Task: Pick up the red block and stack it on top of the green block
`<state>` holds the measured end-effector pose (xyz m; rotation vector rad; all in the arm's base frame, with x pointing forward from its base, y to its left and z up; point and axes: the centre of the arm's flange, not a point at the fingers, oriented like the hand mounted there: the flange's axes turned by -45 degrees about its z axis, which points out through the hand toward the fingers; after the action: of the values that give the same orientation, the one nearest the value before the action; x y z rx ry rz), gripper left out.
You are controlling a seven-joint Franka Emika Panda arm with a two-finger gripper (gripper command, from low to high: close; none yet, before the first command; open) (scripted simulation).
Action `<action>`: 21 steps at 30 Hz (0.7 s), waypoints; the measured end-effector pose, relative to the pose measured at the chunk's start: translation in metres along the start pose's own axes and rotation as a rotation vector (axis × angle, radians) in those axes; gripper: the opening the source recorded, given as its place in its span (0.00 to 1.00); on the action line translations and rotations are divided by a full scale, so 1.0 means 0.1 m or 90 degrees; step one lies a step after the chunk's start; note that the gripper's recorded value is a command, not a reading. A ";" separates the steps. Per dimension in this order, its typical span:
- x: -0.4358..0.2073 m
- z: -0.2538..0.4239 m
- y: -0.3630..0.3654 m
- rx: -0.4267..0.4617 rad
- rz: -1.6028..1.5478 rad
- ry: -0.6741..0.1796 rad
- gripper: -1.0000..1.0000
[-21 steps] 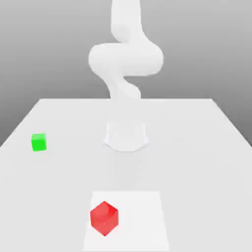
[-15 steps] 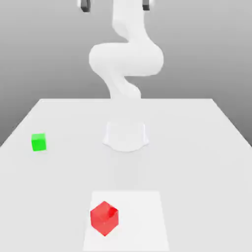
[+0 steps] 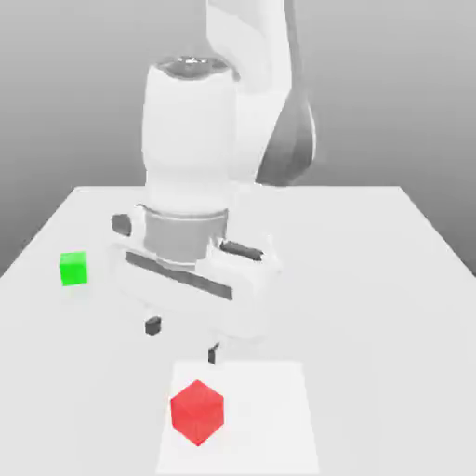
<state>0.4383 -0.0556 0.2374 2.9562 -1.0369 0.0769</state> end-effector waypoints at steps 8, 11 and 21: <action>-0.13 0.87 0.06 -0.006 0.025 -0.031 0.00; -0.13 0.86 0.06 -0.005 0.025 -0.030 0.00; 0.00 0.27 0.33 -0.014 0.076 -0.026 0.00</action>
<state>0.4189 -0.0820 0.2098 2.8852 -1.2113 0.0049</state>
